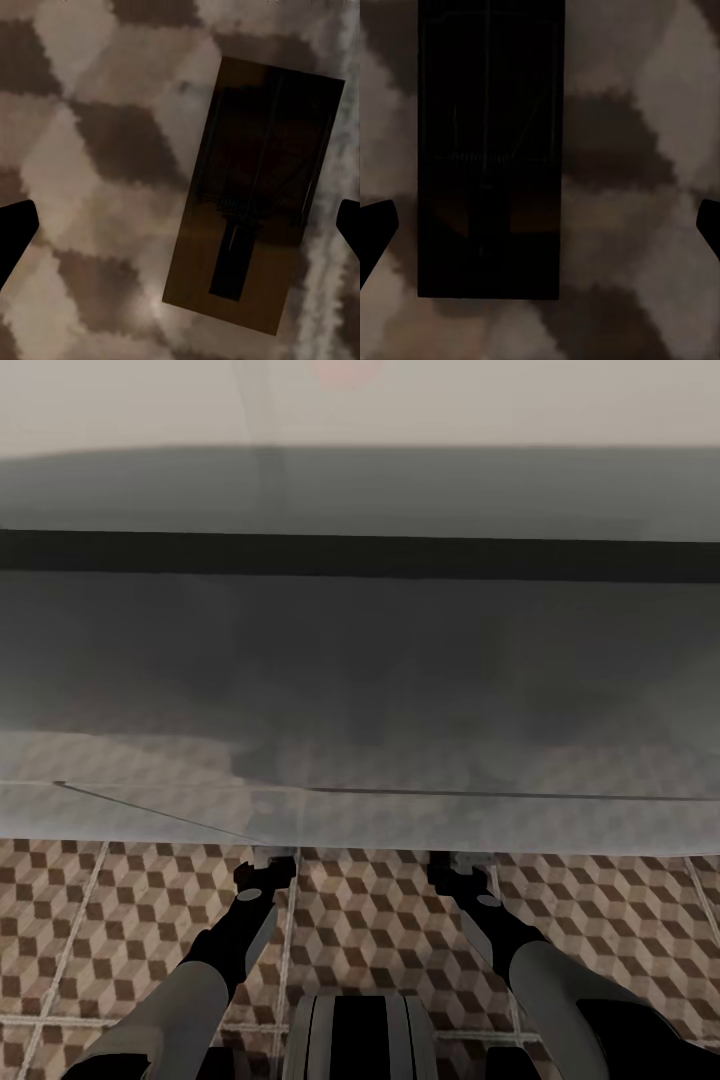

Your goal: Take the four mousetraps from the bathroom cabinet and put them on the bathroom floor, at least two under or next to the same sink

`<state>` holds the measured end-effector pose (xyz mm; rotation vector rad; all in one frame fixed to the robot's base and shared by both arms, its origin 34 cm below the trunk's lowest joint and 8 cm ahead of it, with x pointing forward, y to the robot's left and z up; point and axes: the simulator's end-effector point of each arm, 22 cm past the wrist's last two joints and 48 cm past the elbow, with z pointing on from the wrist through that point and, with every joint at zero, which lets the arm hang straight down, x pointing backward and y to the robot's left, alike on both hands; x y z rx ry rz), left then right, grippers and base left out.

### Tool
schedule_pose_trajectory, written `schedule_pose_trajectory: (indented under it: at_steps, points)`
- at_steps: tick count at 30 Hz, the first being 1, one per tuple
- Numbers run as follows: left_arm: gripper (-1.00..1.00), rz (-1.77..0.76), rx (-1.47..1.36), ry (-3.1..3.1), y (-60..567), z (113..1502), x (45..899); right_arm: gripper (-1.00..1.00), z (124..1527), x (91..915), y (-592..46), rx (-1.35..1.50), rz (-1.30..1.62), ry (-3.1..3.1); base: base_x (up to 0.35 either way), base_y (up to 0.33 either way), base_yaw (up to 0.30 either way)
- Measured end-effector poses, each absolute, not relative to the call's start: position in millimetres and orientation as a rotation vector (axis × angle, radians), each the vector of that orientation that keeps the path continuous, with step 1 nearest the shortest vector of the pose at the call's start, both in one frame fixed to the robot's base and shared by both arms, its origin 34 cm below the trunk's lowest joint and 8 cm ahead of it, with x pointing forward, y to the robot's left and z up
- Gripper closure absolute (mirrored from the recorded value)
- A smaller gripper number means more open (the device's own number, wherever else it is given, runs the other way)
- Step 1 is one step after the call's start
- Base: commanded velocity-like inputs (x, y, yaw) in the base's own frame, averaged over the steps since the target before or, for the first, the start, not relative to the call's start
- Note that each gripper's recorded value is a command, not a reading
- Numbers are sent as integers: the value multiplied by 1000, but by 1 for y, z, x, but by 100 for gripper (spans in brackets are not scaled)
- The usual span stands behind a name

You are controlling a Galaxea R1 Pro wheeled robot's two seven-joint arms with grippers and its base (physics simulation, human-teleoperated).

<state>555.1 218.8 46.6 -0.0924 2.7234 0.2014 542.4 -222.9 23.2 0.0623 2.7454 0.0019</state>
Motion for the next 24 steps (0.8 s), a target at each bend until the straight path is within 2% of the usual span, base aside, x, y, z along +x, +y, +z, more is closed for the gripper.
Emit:
schedule_pose_trajectory:
  at_steps: [24]
  points:
    - [-100, 202, -92, 2720, 220, 47, 557, -100, 23, 543, -223, 62, 2, 2742, 0, 0, 0]
